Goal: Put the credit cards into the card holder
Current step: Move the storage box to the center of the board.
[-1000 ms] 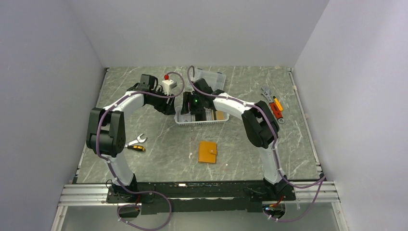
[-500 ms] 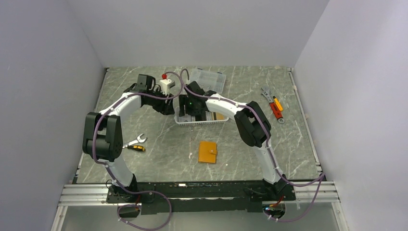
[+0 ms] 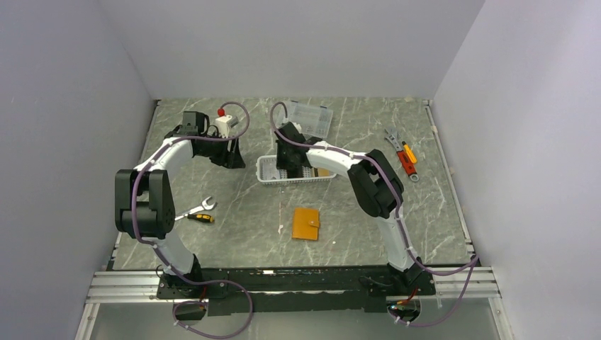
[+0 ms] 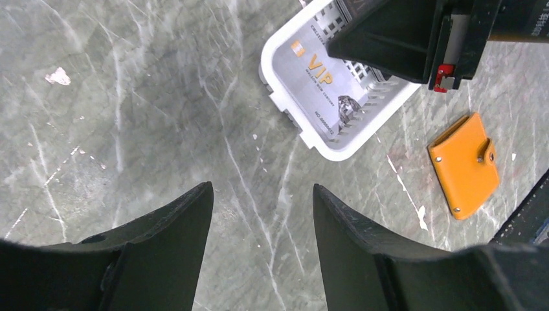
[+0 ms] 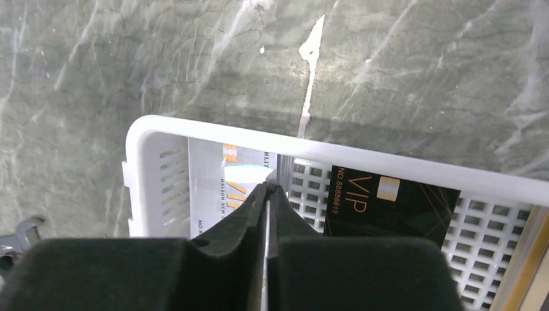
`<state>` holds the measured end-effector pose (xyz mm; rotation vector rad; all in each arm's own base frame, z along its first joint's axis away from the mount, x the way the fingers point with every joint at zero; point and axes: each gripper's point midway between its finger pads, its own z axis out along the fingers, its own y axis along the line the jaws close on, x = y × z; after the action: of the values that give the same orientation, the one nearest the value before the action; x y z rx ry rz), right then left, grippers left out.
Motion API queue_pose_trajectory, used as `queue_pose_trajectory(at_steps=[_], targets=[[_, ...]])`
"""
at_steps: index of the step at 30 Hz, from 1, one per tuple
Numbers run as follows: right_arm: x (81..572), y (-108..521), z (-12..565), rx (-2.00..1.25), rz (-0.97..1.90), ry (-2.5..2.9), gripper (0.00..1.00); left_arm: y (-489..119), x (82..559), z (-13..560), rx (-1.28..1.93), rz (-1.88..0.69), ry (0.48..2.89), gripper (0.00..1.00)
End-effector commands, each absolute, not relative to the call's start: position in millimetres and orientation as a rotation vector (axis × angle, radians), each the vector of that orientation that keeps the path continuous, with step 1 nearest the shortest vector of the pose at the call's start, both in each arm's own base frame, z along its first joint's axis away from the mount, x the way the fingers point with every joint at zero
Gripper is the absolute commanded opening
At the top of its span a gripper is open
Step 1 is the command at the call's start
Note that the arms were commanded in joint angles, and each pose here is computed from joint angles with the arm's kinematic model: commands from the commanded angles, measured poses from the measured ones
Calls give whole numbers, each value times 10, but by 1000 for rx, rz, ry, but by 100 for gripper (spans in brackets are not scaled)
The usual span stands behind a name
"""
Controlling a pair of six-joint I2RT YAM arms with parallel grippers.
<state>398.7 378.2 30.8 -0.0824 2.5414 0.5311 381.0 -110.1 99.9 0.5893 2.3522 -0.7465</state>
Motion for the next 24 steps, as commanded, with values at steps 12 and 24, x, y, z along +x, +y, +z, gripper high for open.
queue_pose_trajectory(at_steps=[12, 24], targets=[[3796, 3759, 645, -2, 1097, 2412, 0, -1230, 3755, 1320, 604, -838, 2268, 63], [3727, 3953, 759, -66, 1251, 2392, 32, -1345, 3754, 1043, 637, -845, 2306, 63]])
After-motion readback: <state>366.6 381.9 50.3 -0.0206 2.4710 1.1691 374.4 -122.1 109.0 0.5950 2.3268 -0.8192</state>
